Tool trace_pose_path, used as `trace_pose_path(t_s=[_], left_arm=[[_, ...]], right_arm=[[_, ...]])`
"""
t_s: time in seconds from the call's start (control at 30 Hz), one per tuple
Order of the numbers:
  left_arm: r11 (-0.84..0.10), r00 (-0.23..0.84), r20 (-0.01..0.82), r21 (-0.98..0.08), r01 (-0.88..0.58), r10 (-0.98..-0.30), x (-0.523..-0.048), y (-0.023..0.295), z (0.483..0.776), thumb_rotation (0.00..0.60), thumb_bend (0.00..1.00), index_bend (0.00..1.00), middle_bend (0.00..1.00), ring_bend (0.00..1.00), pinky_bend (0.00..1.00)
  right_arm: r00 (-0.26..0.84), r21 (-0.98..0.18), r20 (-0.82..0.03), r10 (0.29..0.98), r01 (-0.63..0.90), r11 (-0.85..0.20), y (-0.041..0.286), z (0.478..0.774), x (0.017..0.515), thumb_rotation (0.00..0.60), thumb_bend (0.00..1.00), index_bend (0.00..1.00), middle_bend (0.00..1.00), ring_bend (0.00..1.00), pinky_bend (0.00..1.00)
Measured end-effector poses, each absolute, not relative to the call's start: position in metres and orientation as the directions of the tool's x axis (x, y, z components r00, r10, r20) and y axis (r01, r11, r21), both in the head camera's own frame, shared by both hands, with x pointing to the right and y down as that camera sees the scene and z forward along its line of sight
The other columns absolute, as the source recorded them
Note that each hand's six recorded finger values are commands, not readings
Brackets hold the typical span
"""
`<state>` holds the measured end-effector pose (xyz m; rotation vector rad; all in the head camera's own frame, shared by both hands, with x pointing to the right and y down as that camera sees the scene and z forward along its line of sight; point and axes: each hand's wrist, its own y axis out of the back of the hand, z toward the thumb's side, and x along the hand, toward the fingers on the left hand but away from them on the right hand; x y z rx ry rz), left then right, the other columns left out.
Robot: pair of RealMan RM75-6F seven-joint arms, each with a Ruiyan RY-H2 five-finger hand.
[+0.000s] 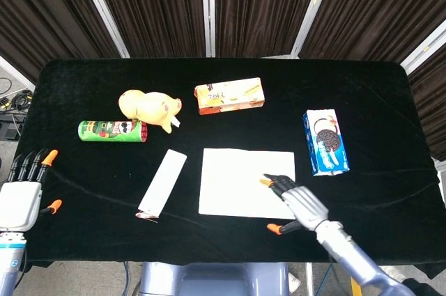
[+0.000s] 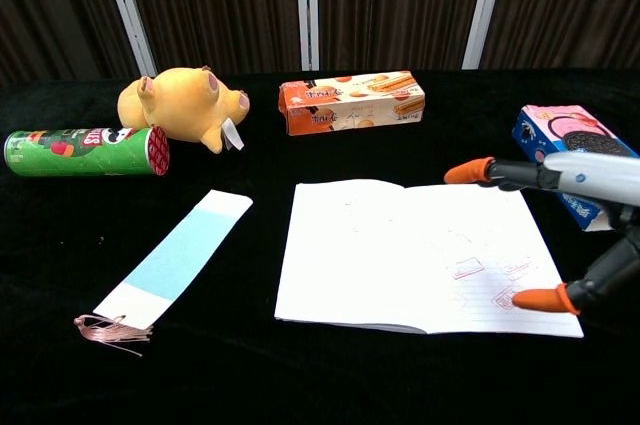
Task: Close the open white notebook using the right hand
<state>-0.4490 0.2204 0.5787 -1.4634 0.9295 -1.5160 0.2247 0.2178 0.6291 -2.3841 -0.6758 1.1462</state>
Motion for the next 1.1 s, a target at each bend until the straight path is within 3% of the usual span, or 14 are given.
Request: trace_pose_path(t_s=[0.3,0.67,1.1], left_arm=[[-0.413,-0.030,0.412,-0.910,0.042,-0.911,-0.470,0.230,0.580,0.600,0.10,0.00,0.00,0.00,0.00],[-0.433,-0.069,0.431,-0.901,0.014,-0.900,-0.490,0.239,0.583,0.600,0.10,0.00,0.00,0.00,0.00],[-0.437,-0.087,0.436,-0.900,-0.008,-0.896,-0.498,0.241,0.584,0.600,0.10,0.00,0.00,0.00,0.00]], right_arm=[[0.575,-0.524,-0.596,0.560,0.250,-0.814,0.228,0.652,0.190,0.600,0.14,0.00,0.00,0.00,0.00],[0.557,-0.576,-0.558,0.615,0.273,-0.770,0.236,0.679,0.157,0.600,0.14,0.00,0.00,0.00,0.00],[0.549,-0.572,-0.545,0.634,0.310,-0.760,0.235,0.699,0.127,0.600,0.14,0.00,0.00,0.00,0.00]])
